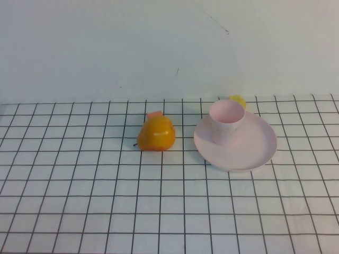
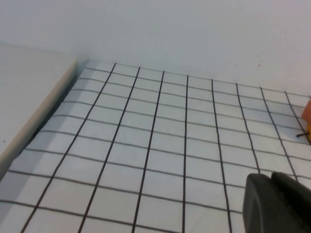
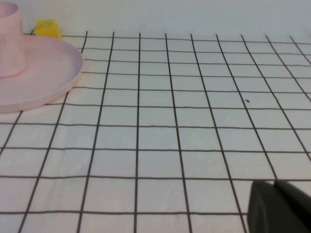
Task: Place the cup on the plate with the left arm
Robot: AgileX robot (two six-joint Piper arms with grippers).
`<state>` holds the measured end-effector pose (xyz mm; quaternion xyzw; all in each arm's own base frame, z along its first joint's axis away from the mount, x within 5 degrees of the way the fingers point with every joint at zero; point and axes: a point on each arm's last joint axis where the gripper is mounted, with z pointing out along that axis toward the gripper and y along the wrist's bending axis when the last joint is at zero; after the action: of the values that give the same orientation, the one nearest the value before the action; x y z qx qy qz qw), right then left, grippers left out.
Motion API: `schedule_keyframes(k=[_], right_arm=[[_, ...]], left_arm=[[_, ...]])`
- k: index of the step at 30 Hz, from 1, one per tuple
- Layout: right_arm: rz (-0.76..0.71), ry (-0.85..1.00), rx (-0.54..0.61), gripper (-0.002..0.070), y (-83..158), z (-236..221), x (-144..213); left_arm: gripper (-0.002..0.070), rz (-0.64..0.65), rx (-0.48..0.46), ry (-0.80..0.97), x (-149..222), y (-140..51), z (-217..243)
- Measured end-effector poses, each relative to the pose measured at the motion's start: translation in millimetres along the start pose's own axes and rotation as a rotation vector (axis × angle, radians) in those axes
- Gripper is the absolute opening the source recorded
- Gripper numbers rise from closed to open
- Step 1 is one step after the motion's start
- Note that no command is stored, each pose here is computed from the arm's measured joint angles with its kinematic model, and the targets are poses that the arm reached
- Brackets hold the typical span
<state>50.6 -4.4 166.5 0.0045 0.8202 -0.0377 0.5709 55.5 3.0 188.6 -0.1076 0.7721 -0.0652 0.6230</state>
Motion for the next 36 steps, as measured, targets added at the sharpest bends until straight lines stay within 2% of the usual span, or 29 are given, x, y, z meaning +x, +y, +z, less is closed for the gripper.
schedule_keyframes(k=[7, 19, 28, 36], right_arm=[[0.0, 0.0, 0.0, -0.0002, 0, 0, 0], [0.0, 0.0, 0.0, -0.0002, 0, 0, 0], [0.0, 0.0, 0.0, -0.0002, 0, 0, 0], [0.0, 0.0, 0.0, -0.0002, 0, 0, 0]], left_arm=[[-0.0001, 0.0, -0.026, 0.069, 15, 4.6, 1], [-0.0001, 0.003, -0.024, 0.078, 16, 4.6, 1], [-0.0001, 0.204, 0.059, 0.094, 17, -0.1, 1], [-0.0001, 0.224, 0.077, 0.096, 18, -1.5, 1]])
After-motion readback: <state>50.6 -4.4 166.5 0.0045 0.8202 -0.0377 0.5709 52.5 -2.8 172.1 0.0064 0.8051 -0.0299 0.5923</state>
